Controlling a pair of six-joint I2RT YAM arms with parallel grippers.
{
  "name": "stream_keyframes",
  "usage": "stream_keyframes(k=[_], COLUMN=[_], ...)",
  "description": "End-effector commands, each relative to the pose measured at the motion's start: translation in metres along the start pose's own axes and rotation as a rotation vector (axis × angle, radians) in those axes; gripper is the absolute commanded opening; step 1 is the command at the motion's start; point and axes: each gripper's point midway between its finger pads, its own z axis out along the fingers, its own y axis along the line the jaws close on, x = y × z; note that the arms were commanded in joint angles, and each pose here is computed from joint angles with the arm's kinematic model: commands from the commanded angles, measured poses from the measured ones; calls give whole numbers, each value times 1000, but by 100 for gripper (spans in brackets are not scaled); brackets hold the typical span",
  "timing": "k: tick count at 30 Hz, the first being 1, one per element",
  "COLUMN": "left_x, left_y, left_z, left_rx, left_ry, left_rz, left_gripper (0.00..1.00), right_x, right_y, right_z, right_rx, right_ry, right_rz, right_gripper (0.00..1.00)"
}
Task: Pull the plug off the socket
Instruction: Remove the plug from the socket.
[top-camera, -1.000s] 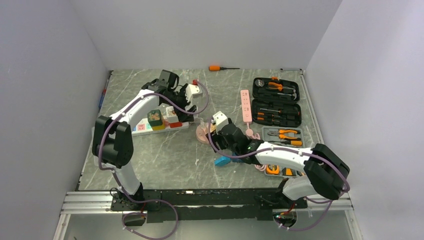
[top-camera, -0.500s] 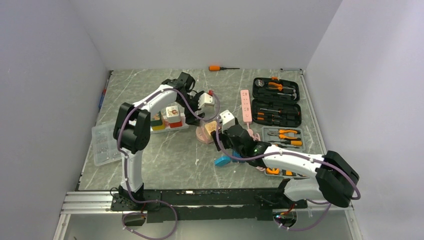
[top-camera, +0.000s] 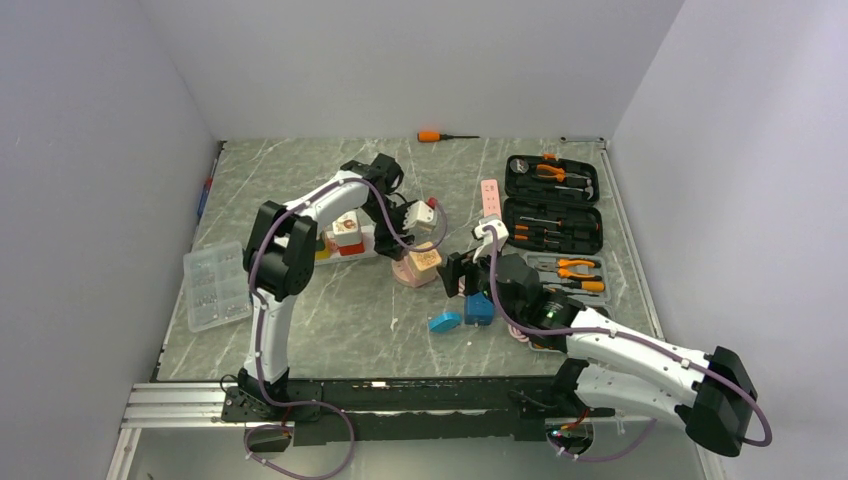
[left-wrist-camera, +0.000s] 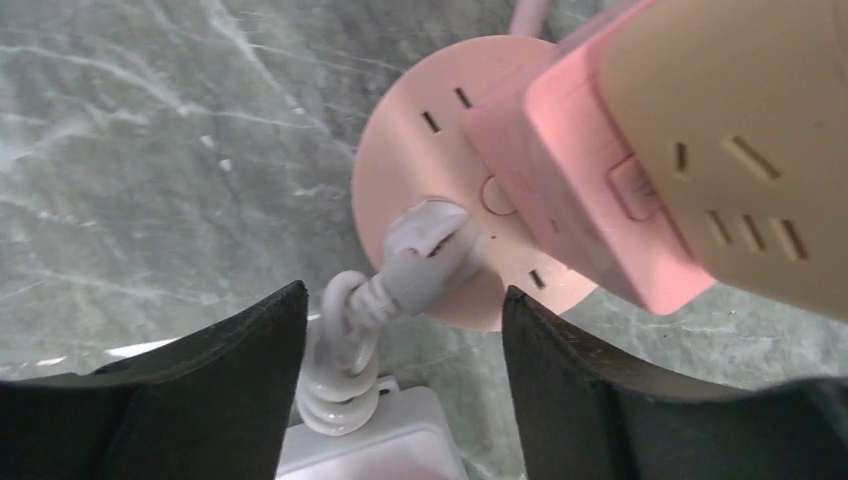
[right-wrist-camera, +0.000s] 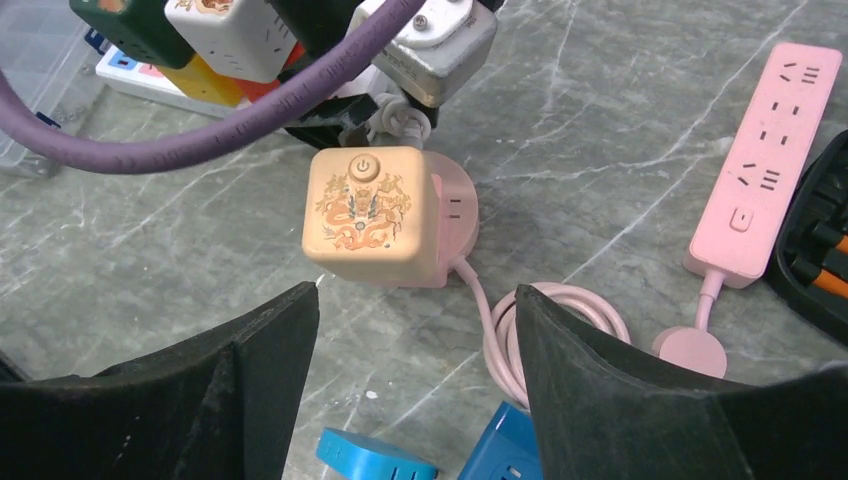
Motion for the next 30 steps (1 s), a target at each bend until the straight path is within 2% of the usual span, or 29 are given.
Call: stream_keyframes(k=[1, 2, 4, 8, 10, 13, 21, 26, 30], left_x=[-5, -4, -2, -1, -3, -6, -21, -27, -36], left_y=[-23, -25, -27, -30, -33, -37, -46, -26, -7], left_z=[3, 3, 3, 0, -2, -6, -27, -50, -71], left_rx=[76, 81, 84, 75, 69, 66, 36, -42, -125], left_ry=[-16, -13, -1, 5, -3, -10, -109, -185, -273], left_rz=[25, 18, 8, -14, -35, -100, -300, -471, -539], left_gripper=[64, 52, 40, 33, 25, 0, 0, 0, 0], right_x=[6, 6, 6, 8, 11, 13, 6, -5, -19], right_y=[0, 0, 1, 3, 1, -3, -15, -13, -9], right_z=[-7, -7, -8, -7, -7, -7, -11, -9, -6], right_rx=[-4, -4, -2, -2, 8, 39, 119, 131, 139], right_ry=[20, 21, 22, 33, 40, 46, 10, -4, -17], right_rz=[49, 52, 60, 79, 95, 119, 209, 232, 264], right_gripper=[73, 72, 72, 72, 72, 75, 77, 75, 74])
